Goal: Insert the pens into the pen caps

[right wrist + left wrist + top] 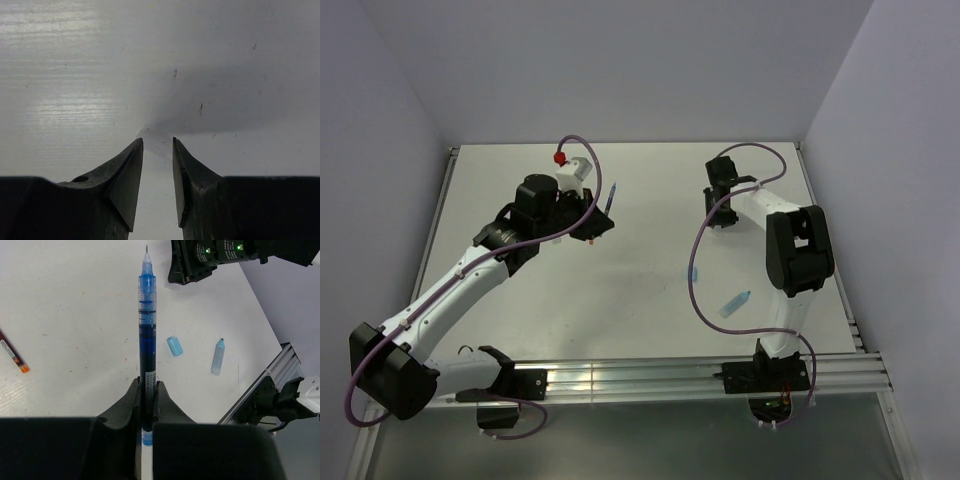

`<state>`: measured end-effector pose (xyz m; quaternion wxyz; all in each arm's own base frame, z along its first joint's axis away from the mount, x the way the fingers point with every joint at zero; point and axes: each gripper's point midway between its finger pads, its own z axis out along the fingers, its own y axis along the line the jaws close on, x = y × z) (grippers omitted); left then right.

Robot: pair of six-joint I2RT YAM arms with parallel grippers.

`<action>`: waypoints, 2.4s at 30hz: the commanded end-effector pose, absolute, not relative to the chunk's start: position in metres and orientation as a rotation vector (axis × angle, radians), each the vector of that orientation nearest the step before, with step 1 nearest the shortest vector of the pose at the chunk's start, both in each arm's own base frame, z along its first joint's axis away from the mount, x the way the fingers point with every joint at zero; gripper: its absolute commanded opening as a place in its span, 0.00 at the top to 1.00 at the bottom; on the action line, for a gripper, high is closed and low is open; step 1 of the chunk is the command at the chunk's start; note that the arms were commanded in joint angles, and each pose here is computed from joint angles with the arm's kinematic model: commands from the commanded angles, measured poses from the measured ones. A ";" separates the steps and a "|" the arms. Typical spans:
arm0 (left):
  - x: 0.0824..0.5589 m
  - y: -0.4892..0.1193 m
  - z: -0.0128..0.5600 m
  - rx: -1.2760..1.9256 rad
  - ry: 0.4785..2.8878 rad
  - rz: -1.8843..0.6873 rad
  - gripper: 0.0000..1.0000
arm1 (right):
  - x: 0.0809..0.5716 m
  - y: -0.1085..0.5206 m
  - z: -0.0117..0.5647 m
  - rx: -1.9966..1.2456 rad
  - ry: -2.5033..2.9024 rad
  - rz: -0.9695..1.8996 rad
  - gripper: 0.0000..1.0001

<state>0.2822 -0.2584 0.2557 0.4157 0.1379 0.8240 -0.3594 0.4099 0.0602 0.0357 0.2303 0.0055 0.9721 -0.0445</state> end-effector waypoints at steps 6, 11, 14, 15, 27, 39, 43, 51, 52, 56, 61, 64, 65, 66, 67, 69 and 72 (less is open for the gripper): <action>0.286 -0.260 0.259 0.370 2.038 -0.904 1.00 | 0.419 0.067 0.045 -0.007 2.643 -0.055 0.62; 0.285 -0.261 0.258 0.376 2.041 -0.910 1.00 | 0.419 0.065 0.042 -0.002 2.655 -0.045 0.62; 0.285 -0.261 0.258 0.376 2.041 -0.912 1.00 | 0.420 0.065 0.039 0.002 2.661 -0.039 0.61; 0.285 -0.261 0.257 0.378 2.042 -0.911 1.00 | 0.419 0.064 0.038 0.004 2.666 -0.035 0.61; 0.284 -0.263 0.257 0.383 2.042 -0.923 1.00 | 0.418 0.066 0.033 0.018 2.687 0.019 0.60; 0.284 -0.262 0.256 0.381 2.047 -0.921 1.00 | 0.412 0.061 0.027 0.054 2.713 -0.012 0.61; 0.285 -0.262 0.256 0.380 2.045 -0.920 1.00 | 0.411 0.061 0.025 0.062 2.721 -0.009 0.62; 0.285 -0.263 0.255 0.381 2.048 -0.920 1.00 | 0.406 0.057 0.022 0.091 2.741 -0.028 0.65; 0.285 -0.263 0.256 0.381 2.045 -0.921 1.00 | 0.405 0.057 0.021 0.096 2.744 -0.028 0.66; 0.285 -0.263 0.255 0.380 2.049 -0.921 1.00 | 0.402 0.054 0.020 0.108 2.758 -0.044 0.66; 0.285 -0.264 0.254 0.382 2.051 -0.923 0.99 | 0.396 0.052 0.017 0.126 2.775 -0.059 0.66; 0.285 -0.263 0.253 0.381 2.054 -0.922 1.00 | 0.393 0.050 0.015 0.137 2.784 -0.076 0.66; 0.286 -0.263 0.253 0.379 2.054 -0.920 1.00 | 0.393 0.050 0.014 0.141 2.788 -0.077 0.66; 0.286 -0.263 0.253 0.379 2.055 -0.920 1.00 | 0.391 0.050 0.014 0.145 2.793 -0.078 0.66; 0.285 -0.264 0.253 0.381 2.055 -0.921 1.00 | 0.391 0.050 0.014 0.147 2.793 -0.077 0.66; 0.286 -0.264 0.251 0.379 2.060 -0.919 1.00 | 0.389 0.051 0.013 0.156 2.800 -0.069 0.66; 0.287 -0.264 0.252 0.379 2.059 -0.919 0.99 | 0.384 0.057 0.011 0.175 2.815 -0.023 0.64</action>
